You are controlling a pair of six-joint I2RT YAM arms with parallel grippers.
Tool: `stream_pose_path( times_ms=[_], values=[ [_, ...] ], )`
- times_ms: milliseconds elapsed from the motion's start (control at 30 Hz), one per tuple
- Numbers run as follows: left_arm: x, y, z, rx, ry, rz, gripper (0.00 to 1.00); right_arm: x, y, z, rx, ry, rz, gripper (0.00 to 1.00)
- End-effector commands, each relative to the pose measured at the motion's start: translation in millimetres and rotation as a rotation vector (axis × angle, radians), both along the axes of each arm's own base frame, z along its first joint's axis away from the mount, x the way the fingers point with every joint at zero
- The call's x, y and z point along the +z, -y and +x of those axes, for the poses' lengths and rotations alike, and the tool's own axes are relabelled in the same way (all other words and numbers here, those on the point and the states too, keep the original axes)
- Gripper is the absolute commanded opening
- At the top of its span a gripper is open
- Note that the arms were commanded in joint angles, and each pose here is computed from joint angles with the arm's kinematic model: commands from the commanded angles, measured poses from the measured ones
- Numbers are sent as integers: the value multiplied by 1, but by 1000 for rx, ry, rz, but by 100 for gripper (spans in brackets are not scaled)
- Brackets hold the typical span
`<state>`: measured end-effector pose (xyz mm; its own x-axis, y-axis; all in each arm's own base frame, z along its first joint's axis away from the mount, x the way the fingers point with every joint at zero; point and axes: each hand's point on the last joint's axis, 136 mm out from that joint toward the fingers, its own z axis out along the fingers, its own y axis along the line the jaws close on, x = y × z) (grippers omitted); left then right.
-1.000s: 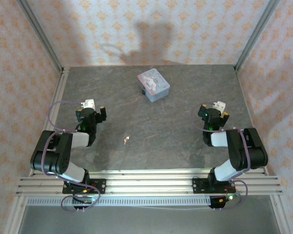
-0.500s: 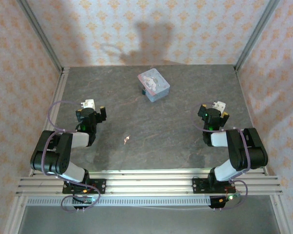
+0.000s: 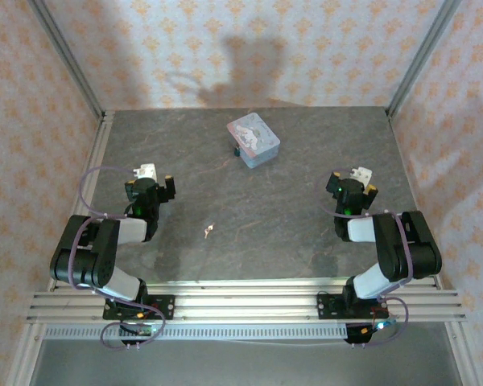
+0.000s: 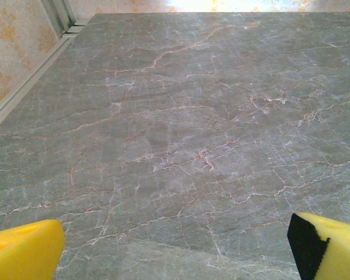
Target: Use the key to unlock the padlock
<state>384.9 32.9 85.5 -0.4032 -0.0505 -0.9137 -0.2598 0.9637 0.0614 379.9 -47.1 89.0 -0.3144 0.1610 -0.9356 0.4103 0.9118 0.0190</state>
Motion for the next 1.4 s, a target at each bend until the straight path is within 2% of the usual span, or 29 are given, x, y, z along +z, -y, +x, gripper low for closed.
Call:
stream_pose_path(
  times_ms=[0,200,367,467,600,733,867,967,1067,1133,1300,1367],
  values=[
    [9,2,6,-12,17,9,100,7,1,3,-3,20,6,100],
    [18,7,9,-42,-4,11,100,11,-3,6,22,11,6,100],
    [52,8,7,-15,-86,-48,100,35,-8,13,38,-113,29,100],
    [79,16,9,-17,-75,-140,100,52,-12,17,-1,-155,144,99],
    [111,42,23,-63,-74,-262,100,67,-36,38,8,-203,324,92],
    [127,88,54,-161,-160,-295,100,80,-88,78,112,-278,385,89],
    [118,137,95,-268,-310,-346,95,92,-153,127,244,-346,347,90],
    [108,162,126,-315,-380,-385,92,90,-186,157,308,-390,335,91],
    [89,179,156,-339,-434,-425,91,79,-210,183,356,-435,344,91],
    [80,188,175,-365,-460,-437,90,68,-222,196,378,-472,355,87],
    [57,206,215,-428,-515,-440,87,42,-240,212,402,-523,389,82],
    [54,215,231,-465,-489,-469,85,34,-249,214,442,-527,400,81]
  ],
)
